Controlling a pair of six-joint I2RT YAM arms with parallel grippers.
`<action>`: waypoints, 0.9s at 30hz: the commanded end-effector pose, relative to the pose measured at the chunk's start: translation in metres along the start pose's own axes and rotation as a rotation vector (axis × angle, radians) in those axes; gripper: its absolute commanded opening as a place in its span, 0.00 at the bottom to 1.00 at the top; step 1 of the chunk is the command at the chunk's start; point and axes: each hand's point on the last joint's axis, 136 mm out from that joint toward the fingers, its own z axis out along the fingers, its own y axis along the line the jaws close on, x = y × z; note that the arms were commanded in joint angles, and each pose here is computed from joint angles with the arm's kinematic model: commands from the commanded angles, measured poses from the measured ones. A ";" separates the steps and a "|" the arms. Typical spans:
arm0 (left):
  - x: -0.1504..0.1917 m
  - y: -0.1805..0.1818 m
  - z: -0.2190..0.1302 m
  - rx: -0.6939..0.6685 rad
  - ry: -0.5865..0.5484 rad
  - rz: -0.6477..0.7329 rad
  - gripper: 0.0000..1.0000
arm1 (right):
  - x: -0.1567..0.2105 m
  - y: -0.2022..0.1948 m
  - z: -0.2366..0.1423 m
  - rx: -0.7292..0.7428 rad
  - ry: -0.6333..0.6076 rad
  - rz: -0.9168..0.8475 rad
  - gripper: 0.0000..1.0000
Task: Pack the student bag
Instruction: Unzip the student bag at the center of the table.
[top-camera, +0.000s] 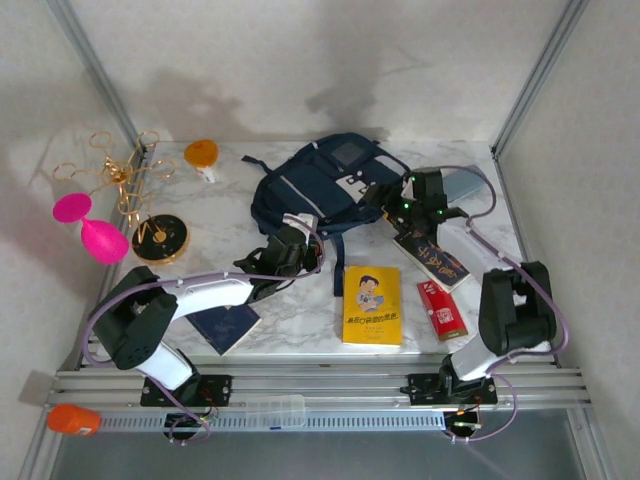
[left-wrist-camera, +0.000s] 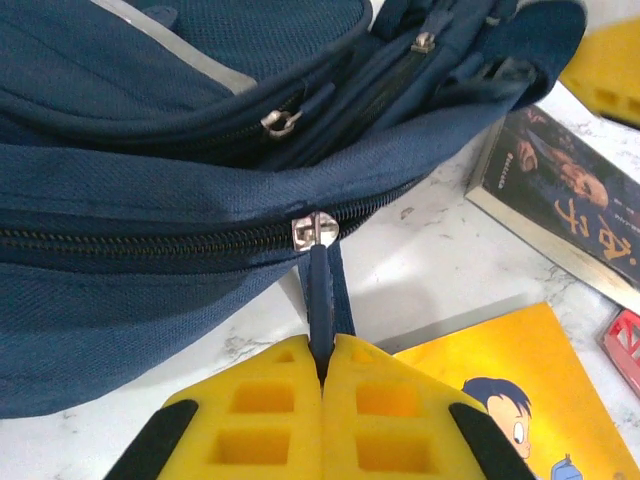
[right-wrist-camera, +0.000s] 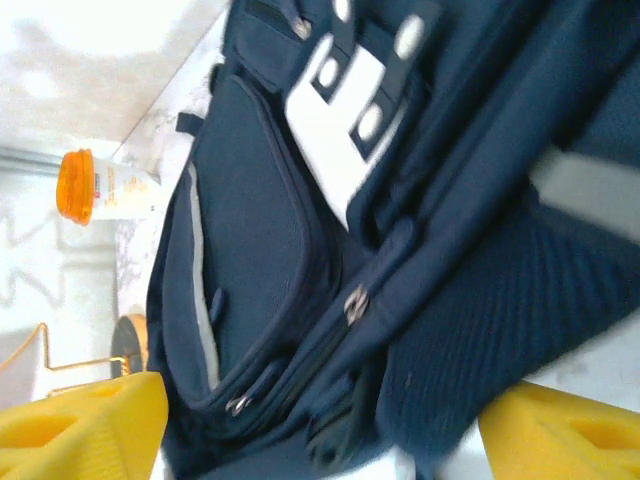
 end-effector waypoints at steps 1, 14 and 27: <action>-0.015 -0.007 0.000 0.004 -0.030 -0.008 0.00 | 0.026 0.005 -0.011 -0.032 -0.001 0.121 0.92; -0.008 -0.009 0.000 0.017 -0.008 0.005 0.00 | 0.076 0.007 0.046 -0.043 -0.013 0.433 0.94; 0.015 0.000 0.004 -0.003 0.080 0.029 0.00 | 0.046 0.016 0.061 -0.046 -0.146 0.358 0.17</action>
